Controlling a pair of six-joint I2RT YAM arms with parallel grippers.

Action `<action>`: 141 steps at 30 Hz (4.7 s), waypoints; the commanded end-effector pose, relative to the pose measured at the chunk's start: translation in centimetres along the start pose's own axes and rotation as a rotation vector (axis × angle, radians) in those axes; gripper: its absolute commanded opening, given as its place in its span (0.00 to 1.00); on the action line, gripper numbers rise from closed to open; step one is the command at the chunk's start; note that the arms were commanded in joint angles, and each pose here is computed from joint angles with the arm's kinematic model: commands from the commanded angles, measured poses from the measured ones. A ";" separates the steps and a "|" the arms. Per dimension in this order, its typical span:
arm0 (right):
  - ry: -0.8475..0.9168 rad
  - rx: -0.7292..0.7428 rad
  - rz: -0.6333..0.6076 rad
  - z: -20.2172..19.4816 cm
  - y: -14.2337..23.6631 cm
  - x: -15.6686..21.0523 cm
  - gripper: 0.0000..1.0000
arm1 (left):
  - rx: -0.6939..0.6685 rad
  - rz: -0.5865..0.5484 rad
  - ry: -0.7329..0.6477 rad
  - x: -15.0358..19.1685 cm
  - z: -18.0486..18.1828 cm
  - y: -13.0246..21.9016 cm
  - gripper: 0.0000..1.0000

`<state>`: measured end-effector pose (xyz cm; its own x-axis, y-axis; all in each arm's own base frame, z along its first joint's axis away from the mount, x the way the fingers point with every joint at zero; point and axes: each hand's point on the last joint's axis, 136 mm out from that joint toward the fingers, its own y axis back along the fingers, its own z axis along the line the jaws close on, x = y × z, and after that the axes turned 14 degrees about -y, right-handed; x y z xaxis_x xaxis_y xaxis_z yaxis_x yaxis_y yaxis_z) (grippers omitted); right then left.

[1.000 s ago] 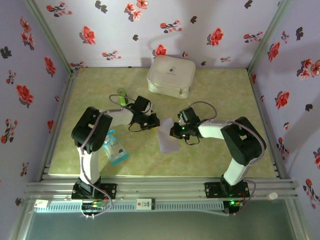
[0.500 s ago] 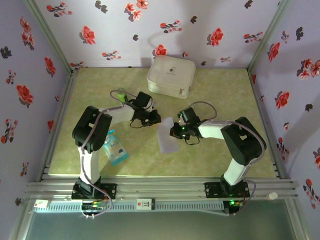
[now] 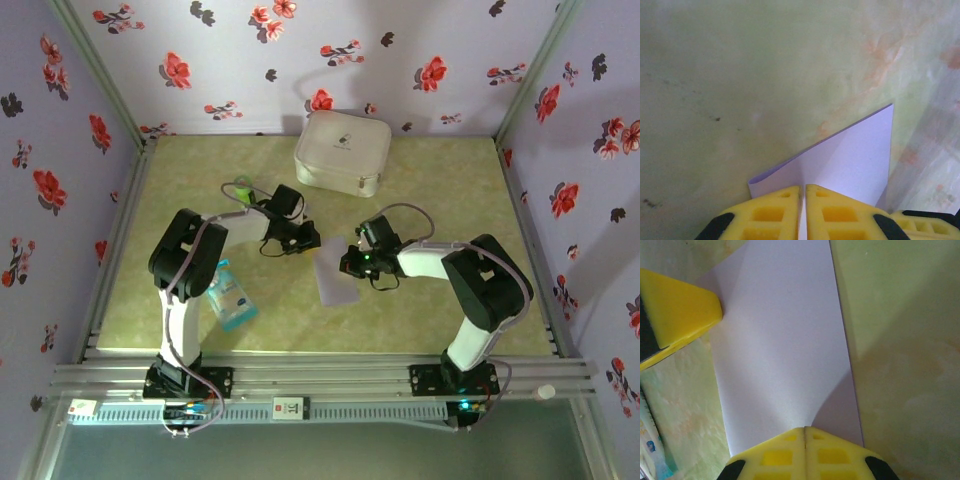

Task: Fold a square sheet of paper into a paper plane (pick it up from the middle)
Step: First fold the square sheet of paper in half at the center of the table, then fold the triangle a second time at the center of the table.

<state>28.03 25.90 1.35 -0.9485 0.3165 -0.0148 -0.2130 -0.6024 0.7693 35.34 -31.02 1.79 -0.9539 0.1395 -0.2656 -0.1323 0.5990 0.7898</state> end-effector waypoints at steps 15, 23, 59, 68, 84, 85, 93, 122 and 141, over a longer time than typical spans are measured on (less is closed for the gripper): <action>-0.098 0.301 0.102 -9.1 -0.7 4.1 0.00 | -0.203 -0.056 0.068 -2.8 4.9 0.9 0.10; -0.097 0.294 0.101 -8.8 -0.7 4.0 0.00 | -0.199 -0.071 0.037 -4.0 3.5 1.8 0.10; -0.117 0.253 0.070 -7.6 -0.5 3.4 0.00 | 0.176 0.120 -0.003 12.9 -6.6 1.2 0.12; -0.124 0.264 0.068 -8.2 -0.4 3.7 0.00 | 0.104 0.209 -0.030 17.2 -4.4 1.6 0.12; -0.002 0.035 0.065 0.7 1.3 2.1 0.05 | 0.035 -0.038 -0.080 10.6 -5.0 7.8 0.13; 0.004 0.014 0.042 1.5 1.9 1.7 0.05 | 0.042 -0.063 -0.060 9.8 -4.9 8.1 0.13; -0.090 0.149 -0.201 -1.9 7.6 0.0 0.11 | 0.121 -0.127 -0.051 5.0 -6.5 9.2 0.15; -0.236 -0.049 -0.063 -2.5 6.4 4.3 0.29 | 0.104 -0.008 0.070 2.6 -0.9 -0.2 0.14; -0.245 -0.141 0.059 0.0 4.9 5.3 0.42 | 0.129 -0.009 0.051 3.8 0.1 -0.7 0.14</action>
<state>21.15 22.84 3.40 -0.8653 0.4682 0.1790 -0.2036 -0.6547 0.7280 32.58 -31.67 2.04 -0.9613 0.0811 -0.2632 -0.1254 0.7220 0.6805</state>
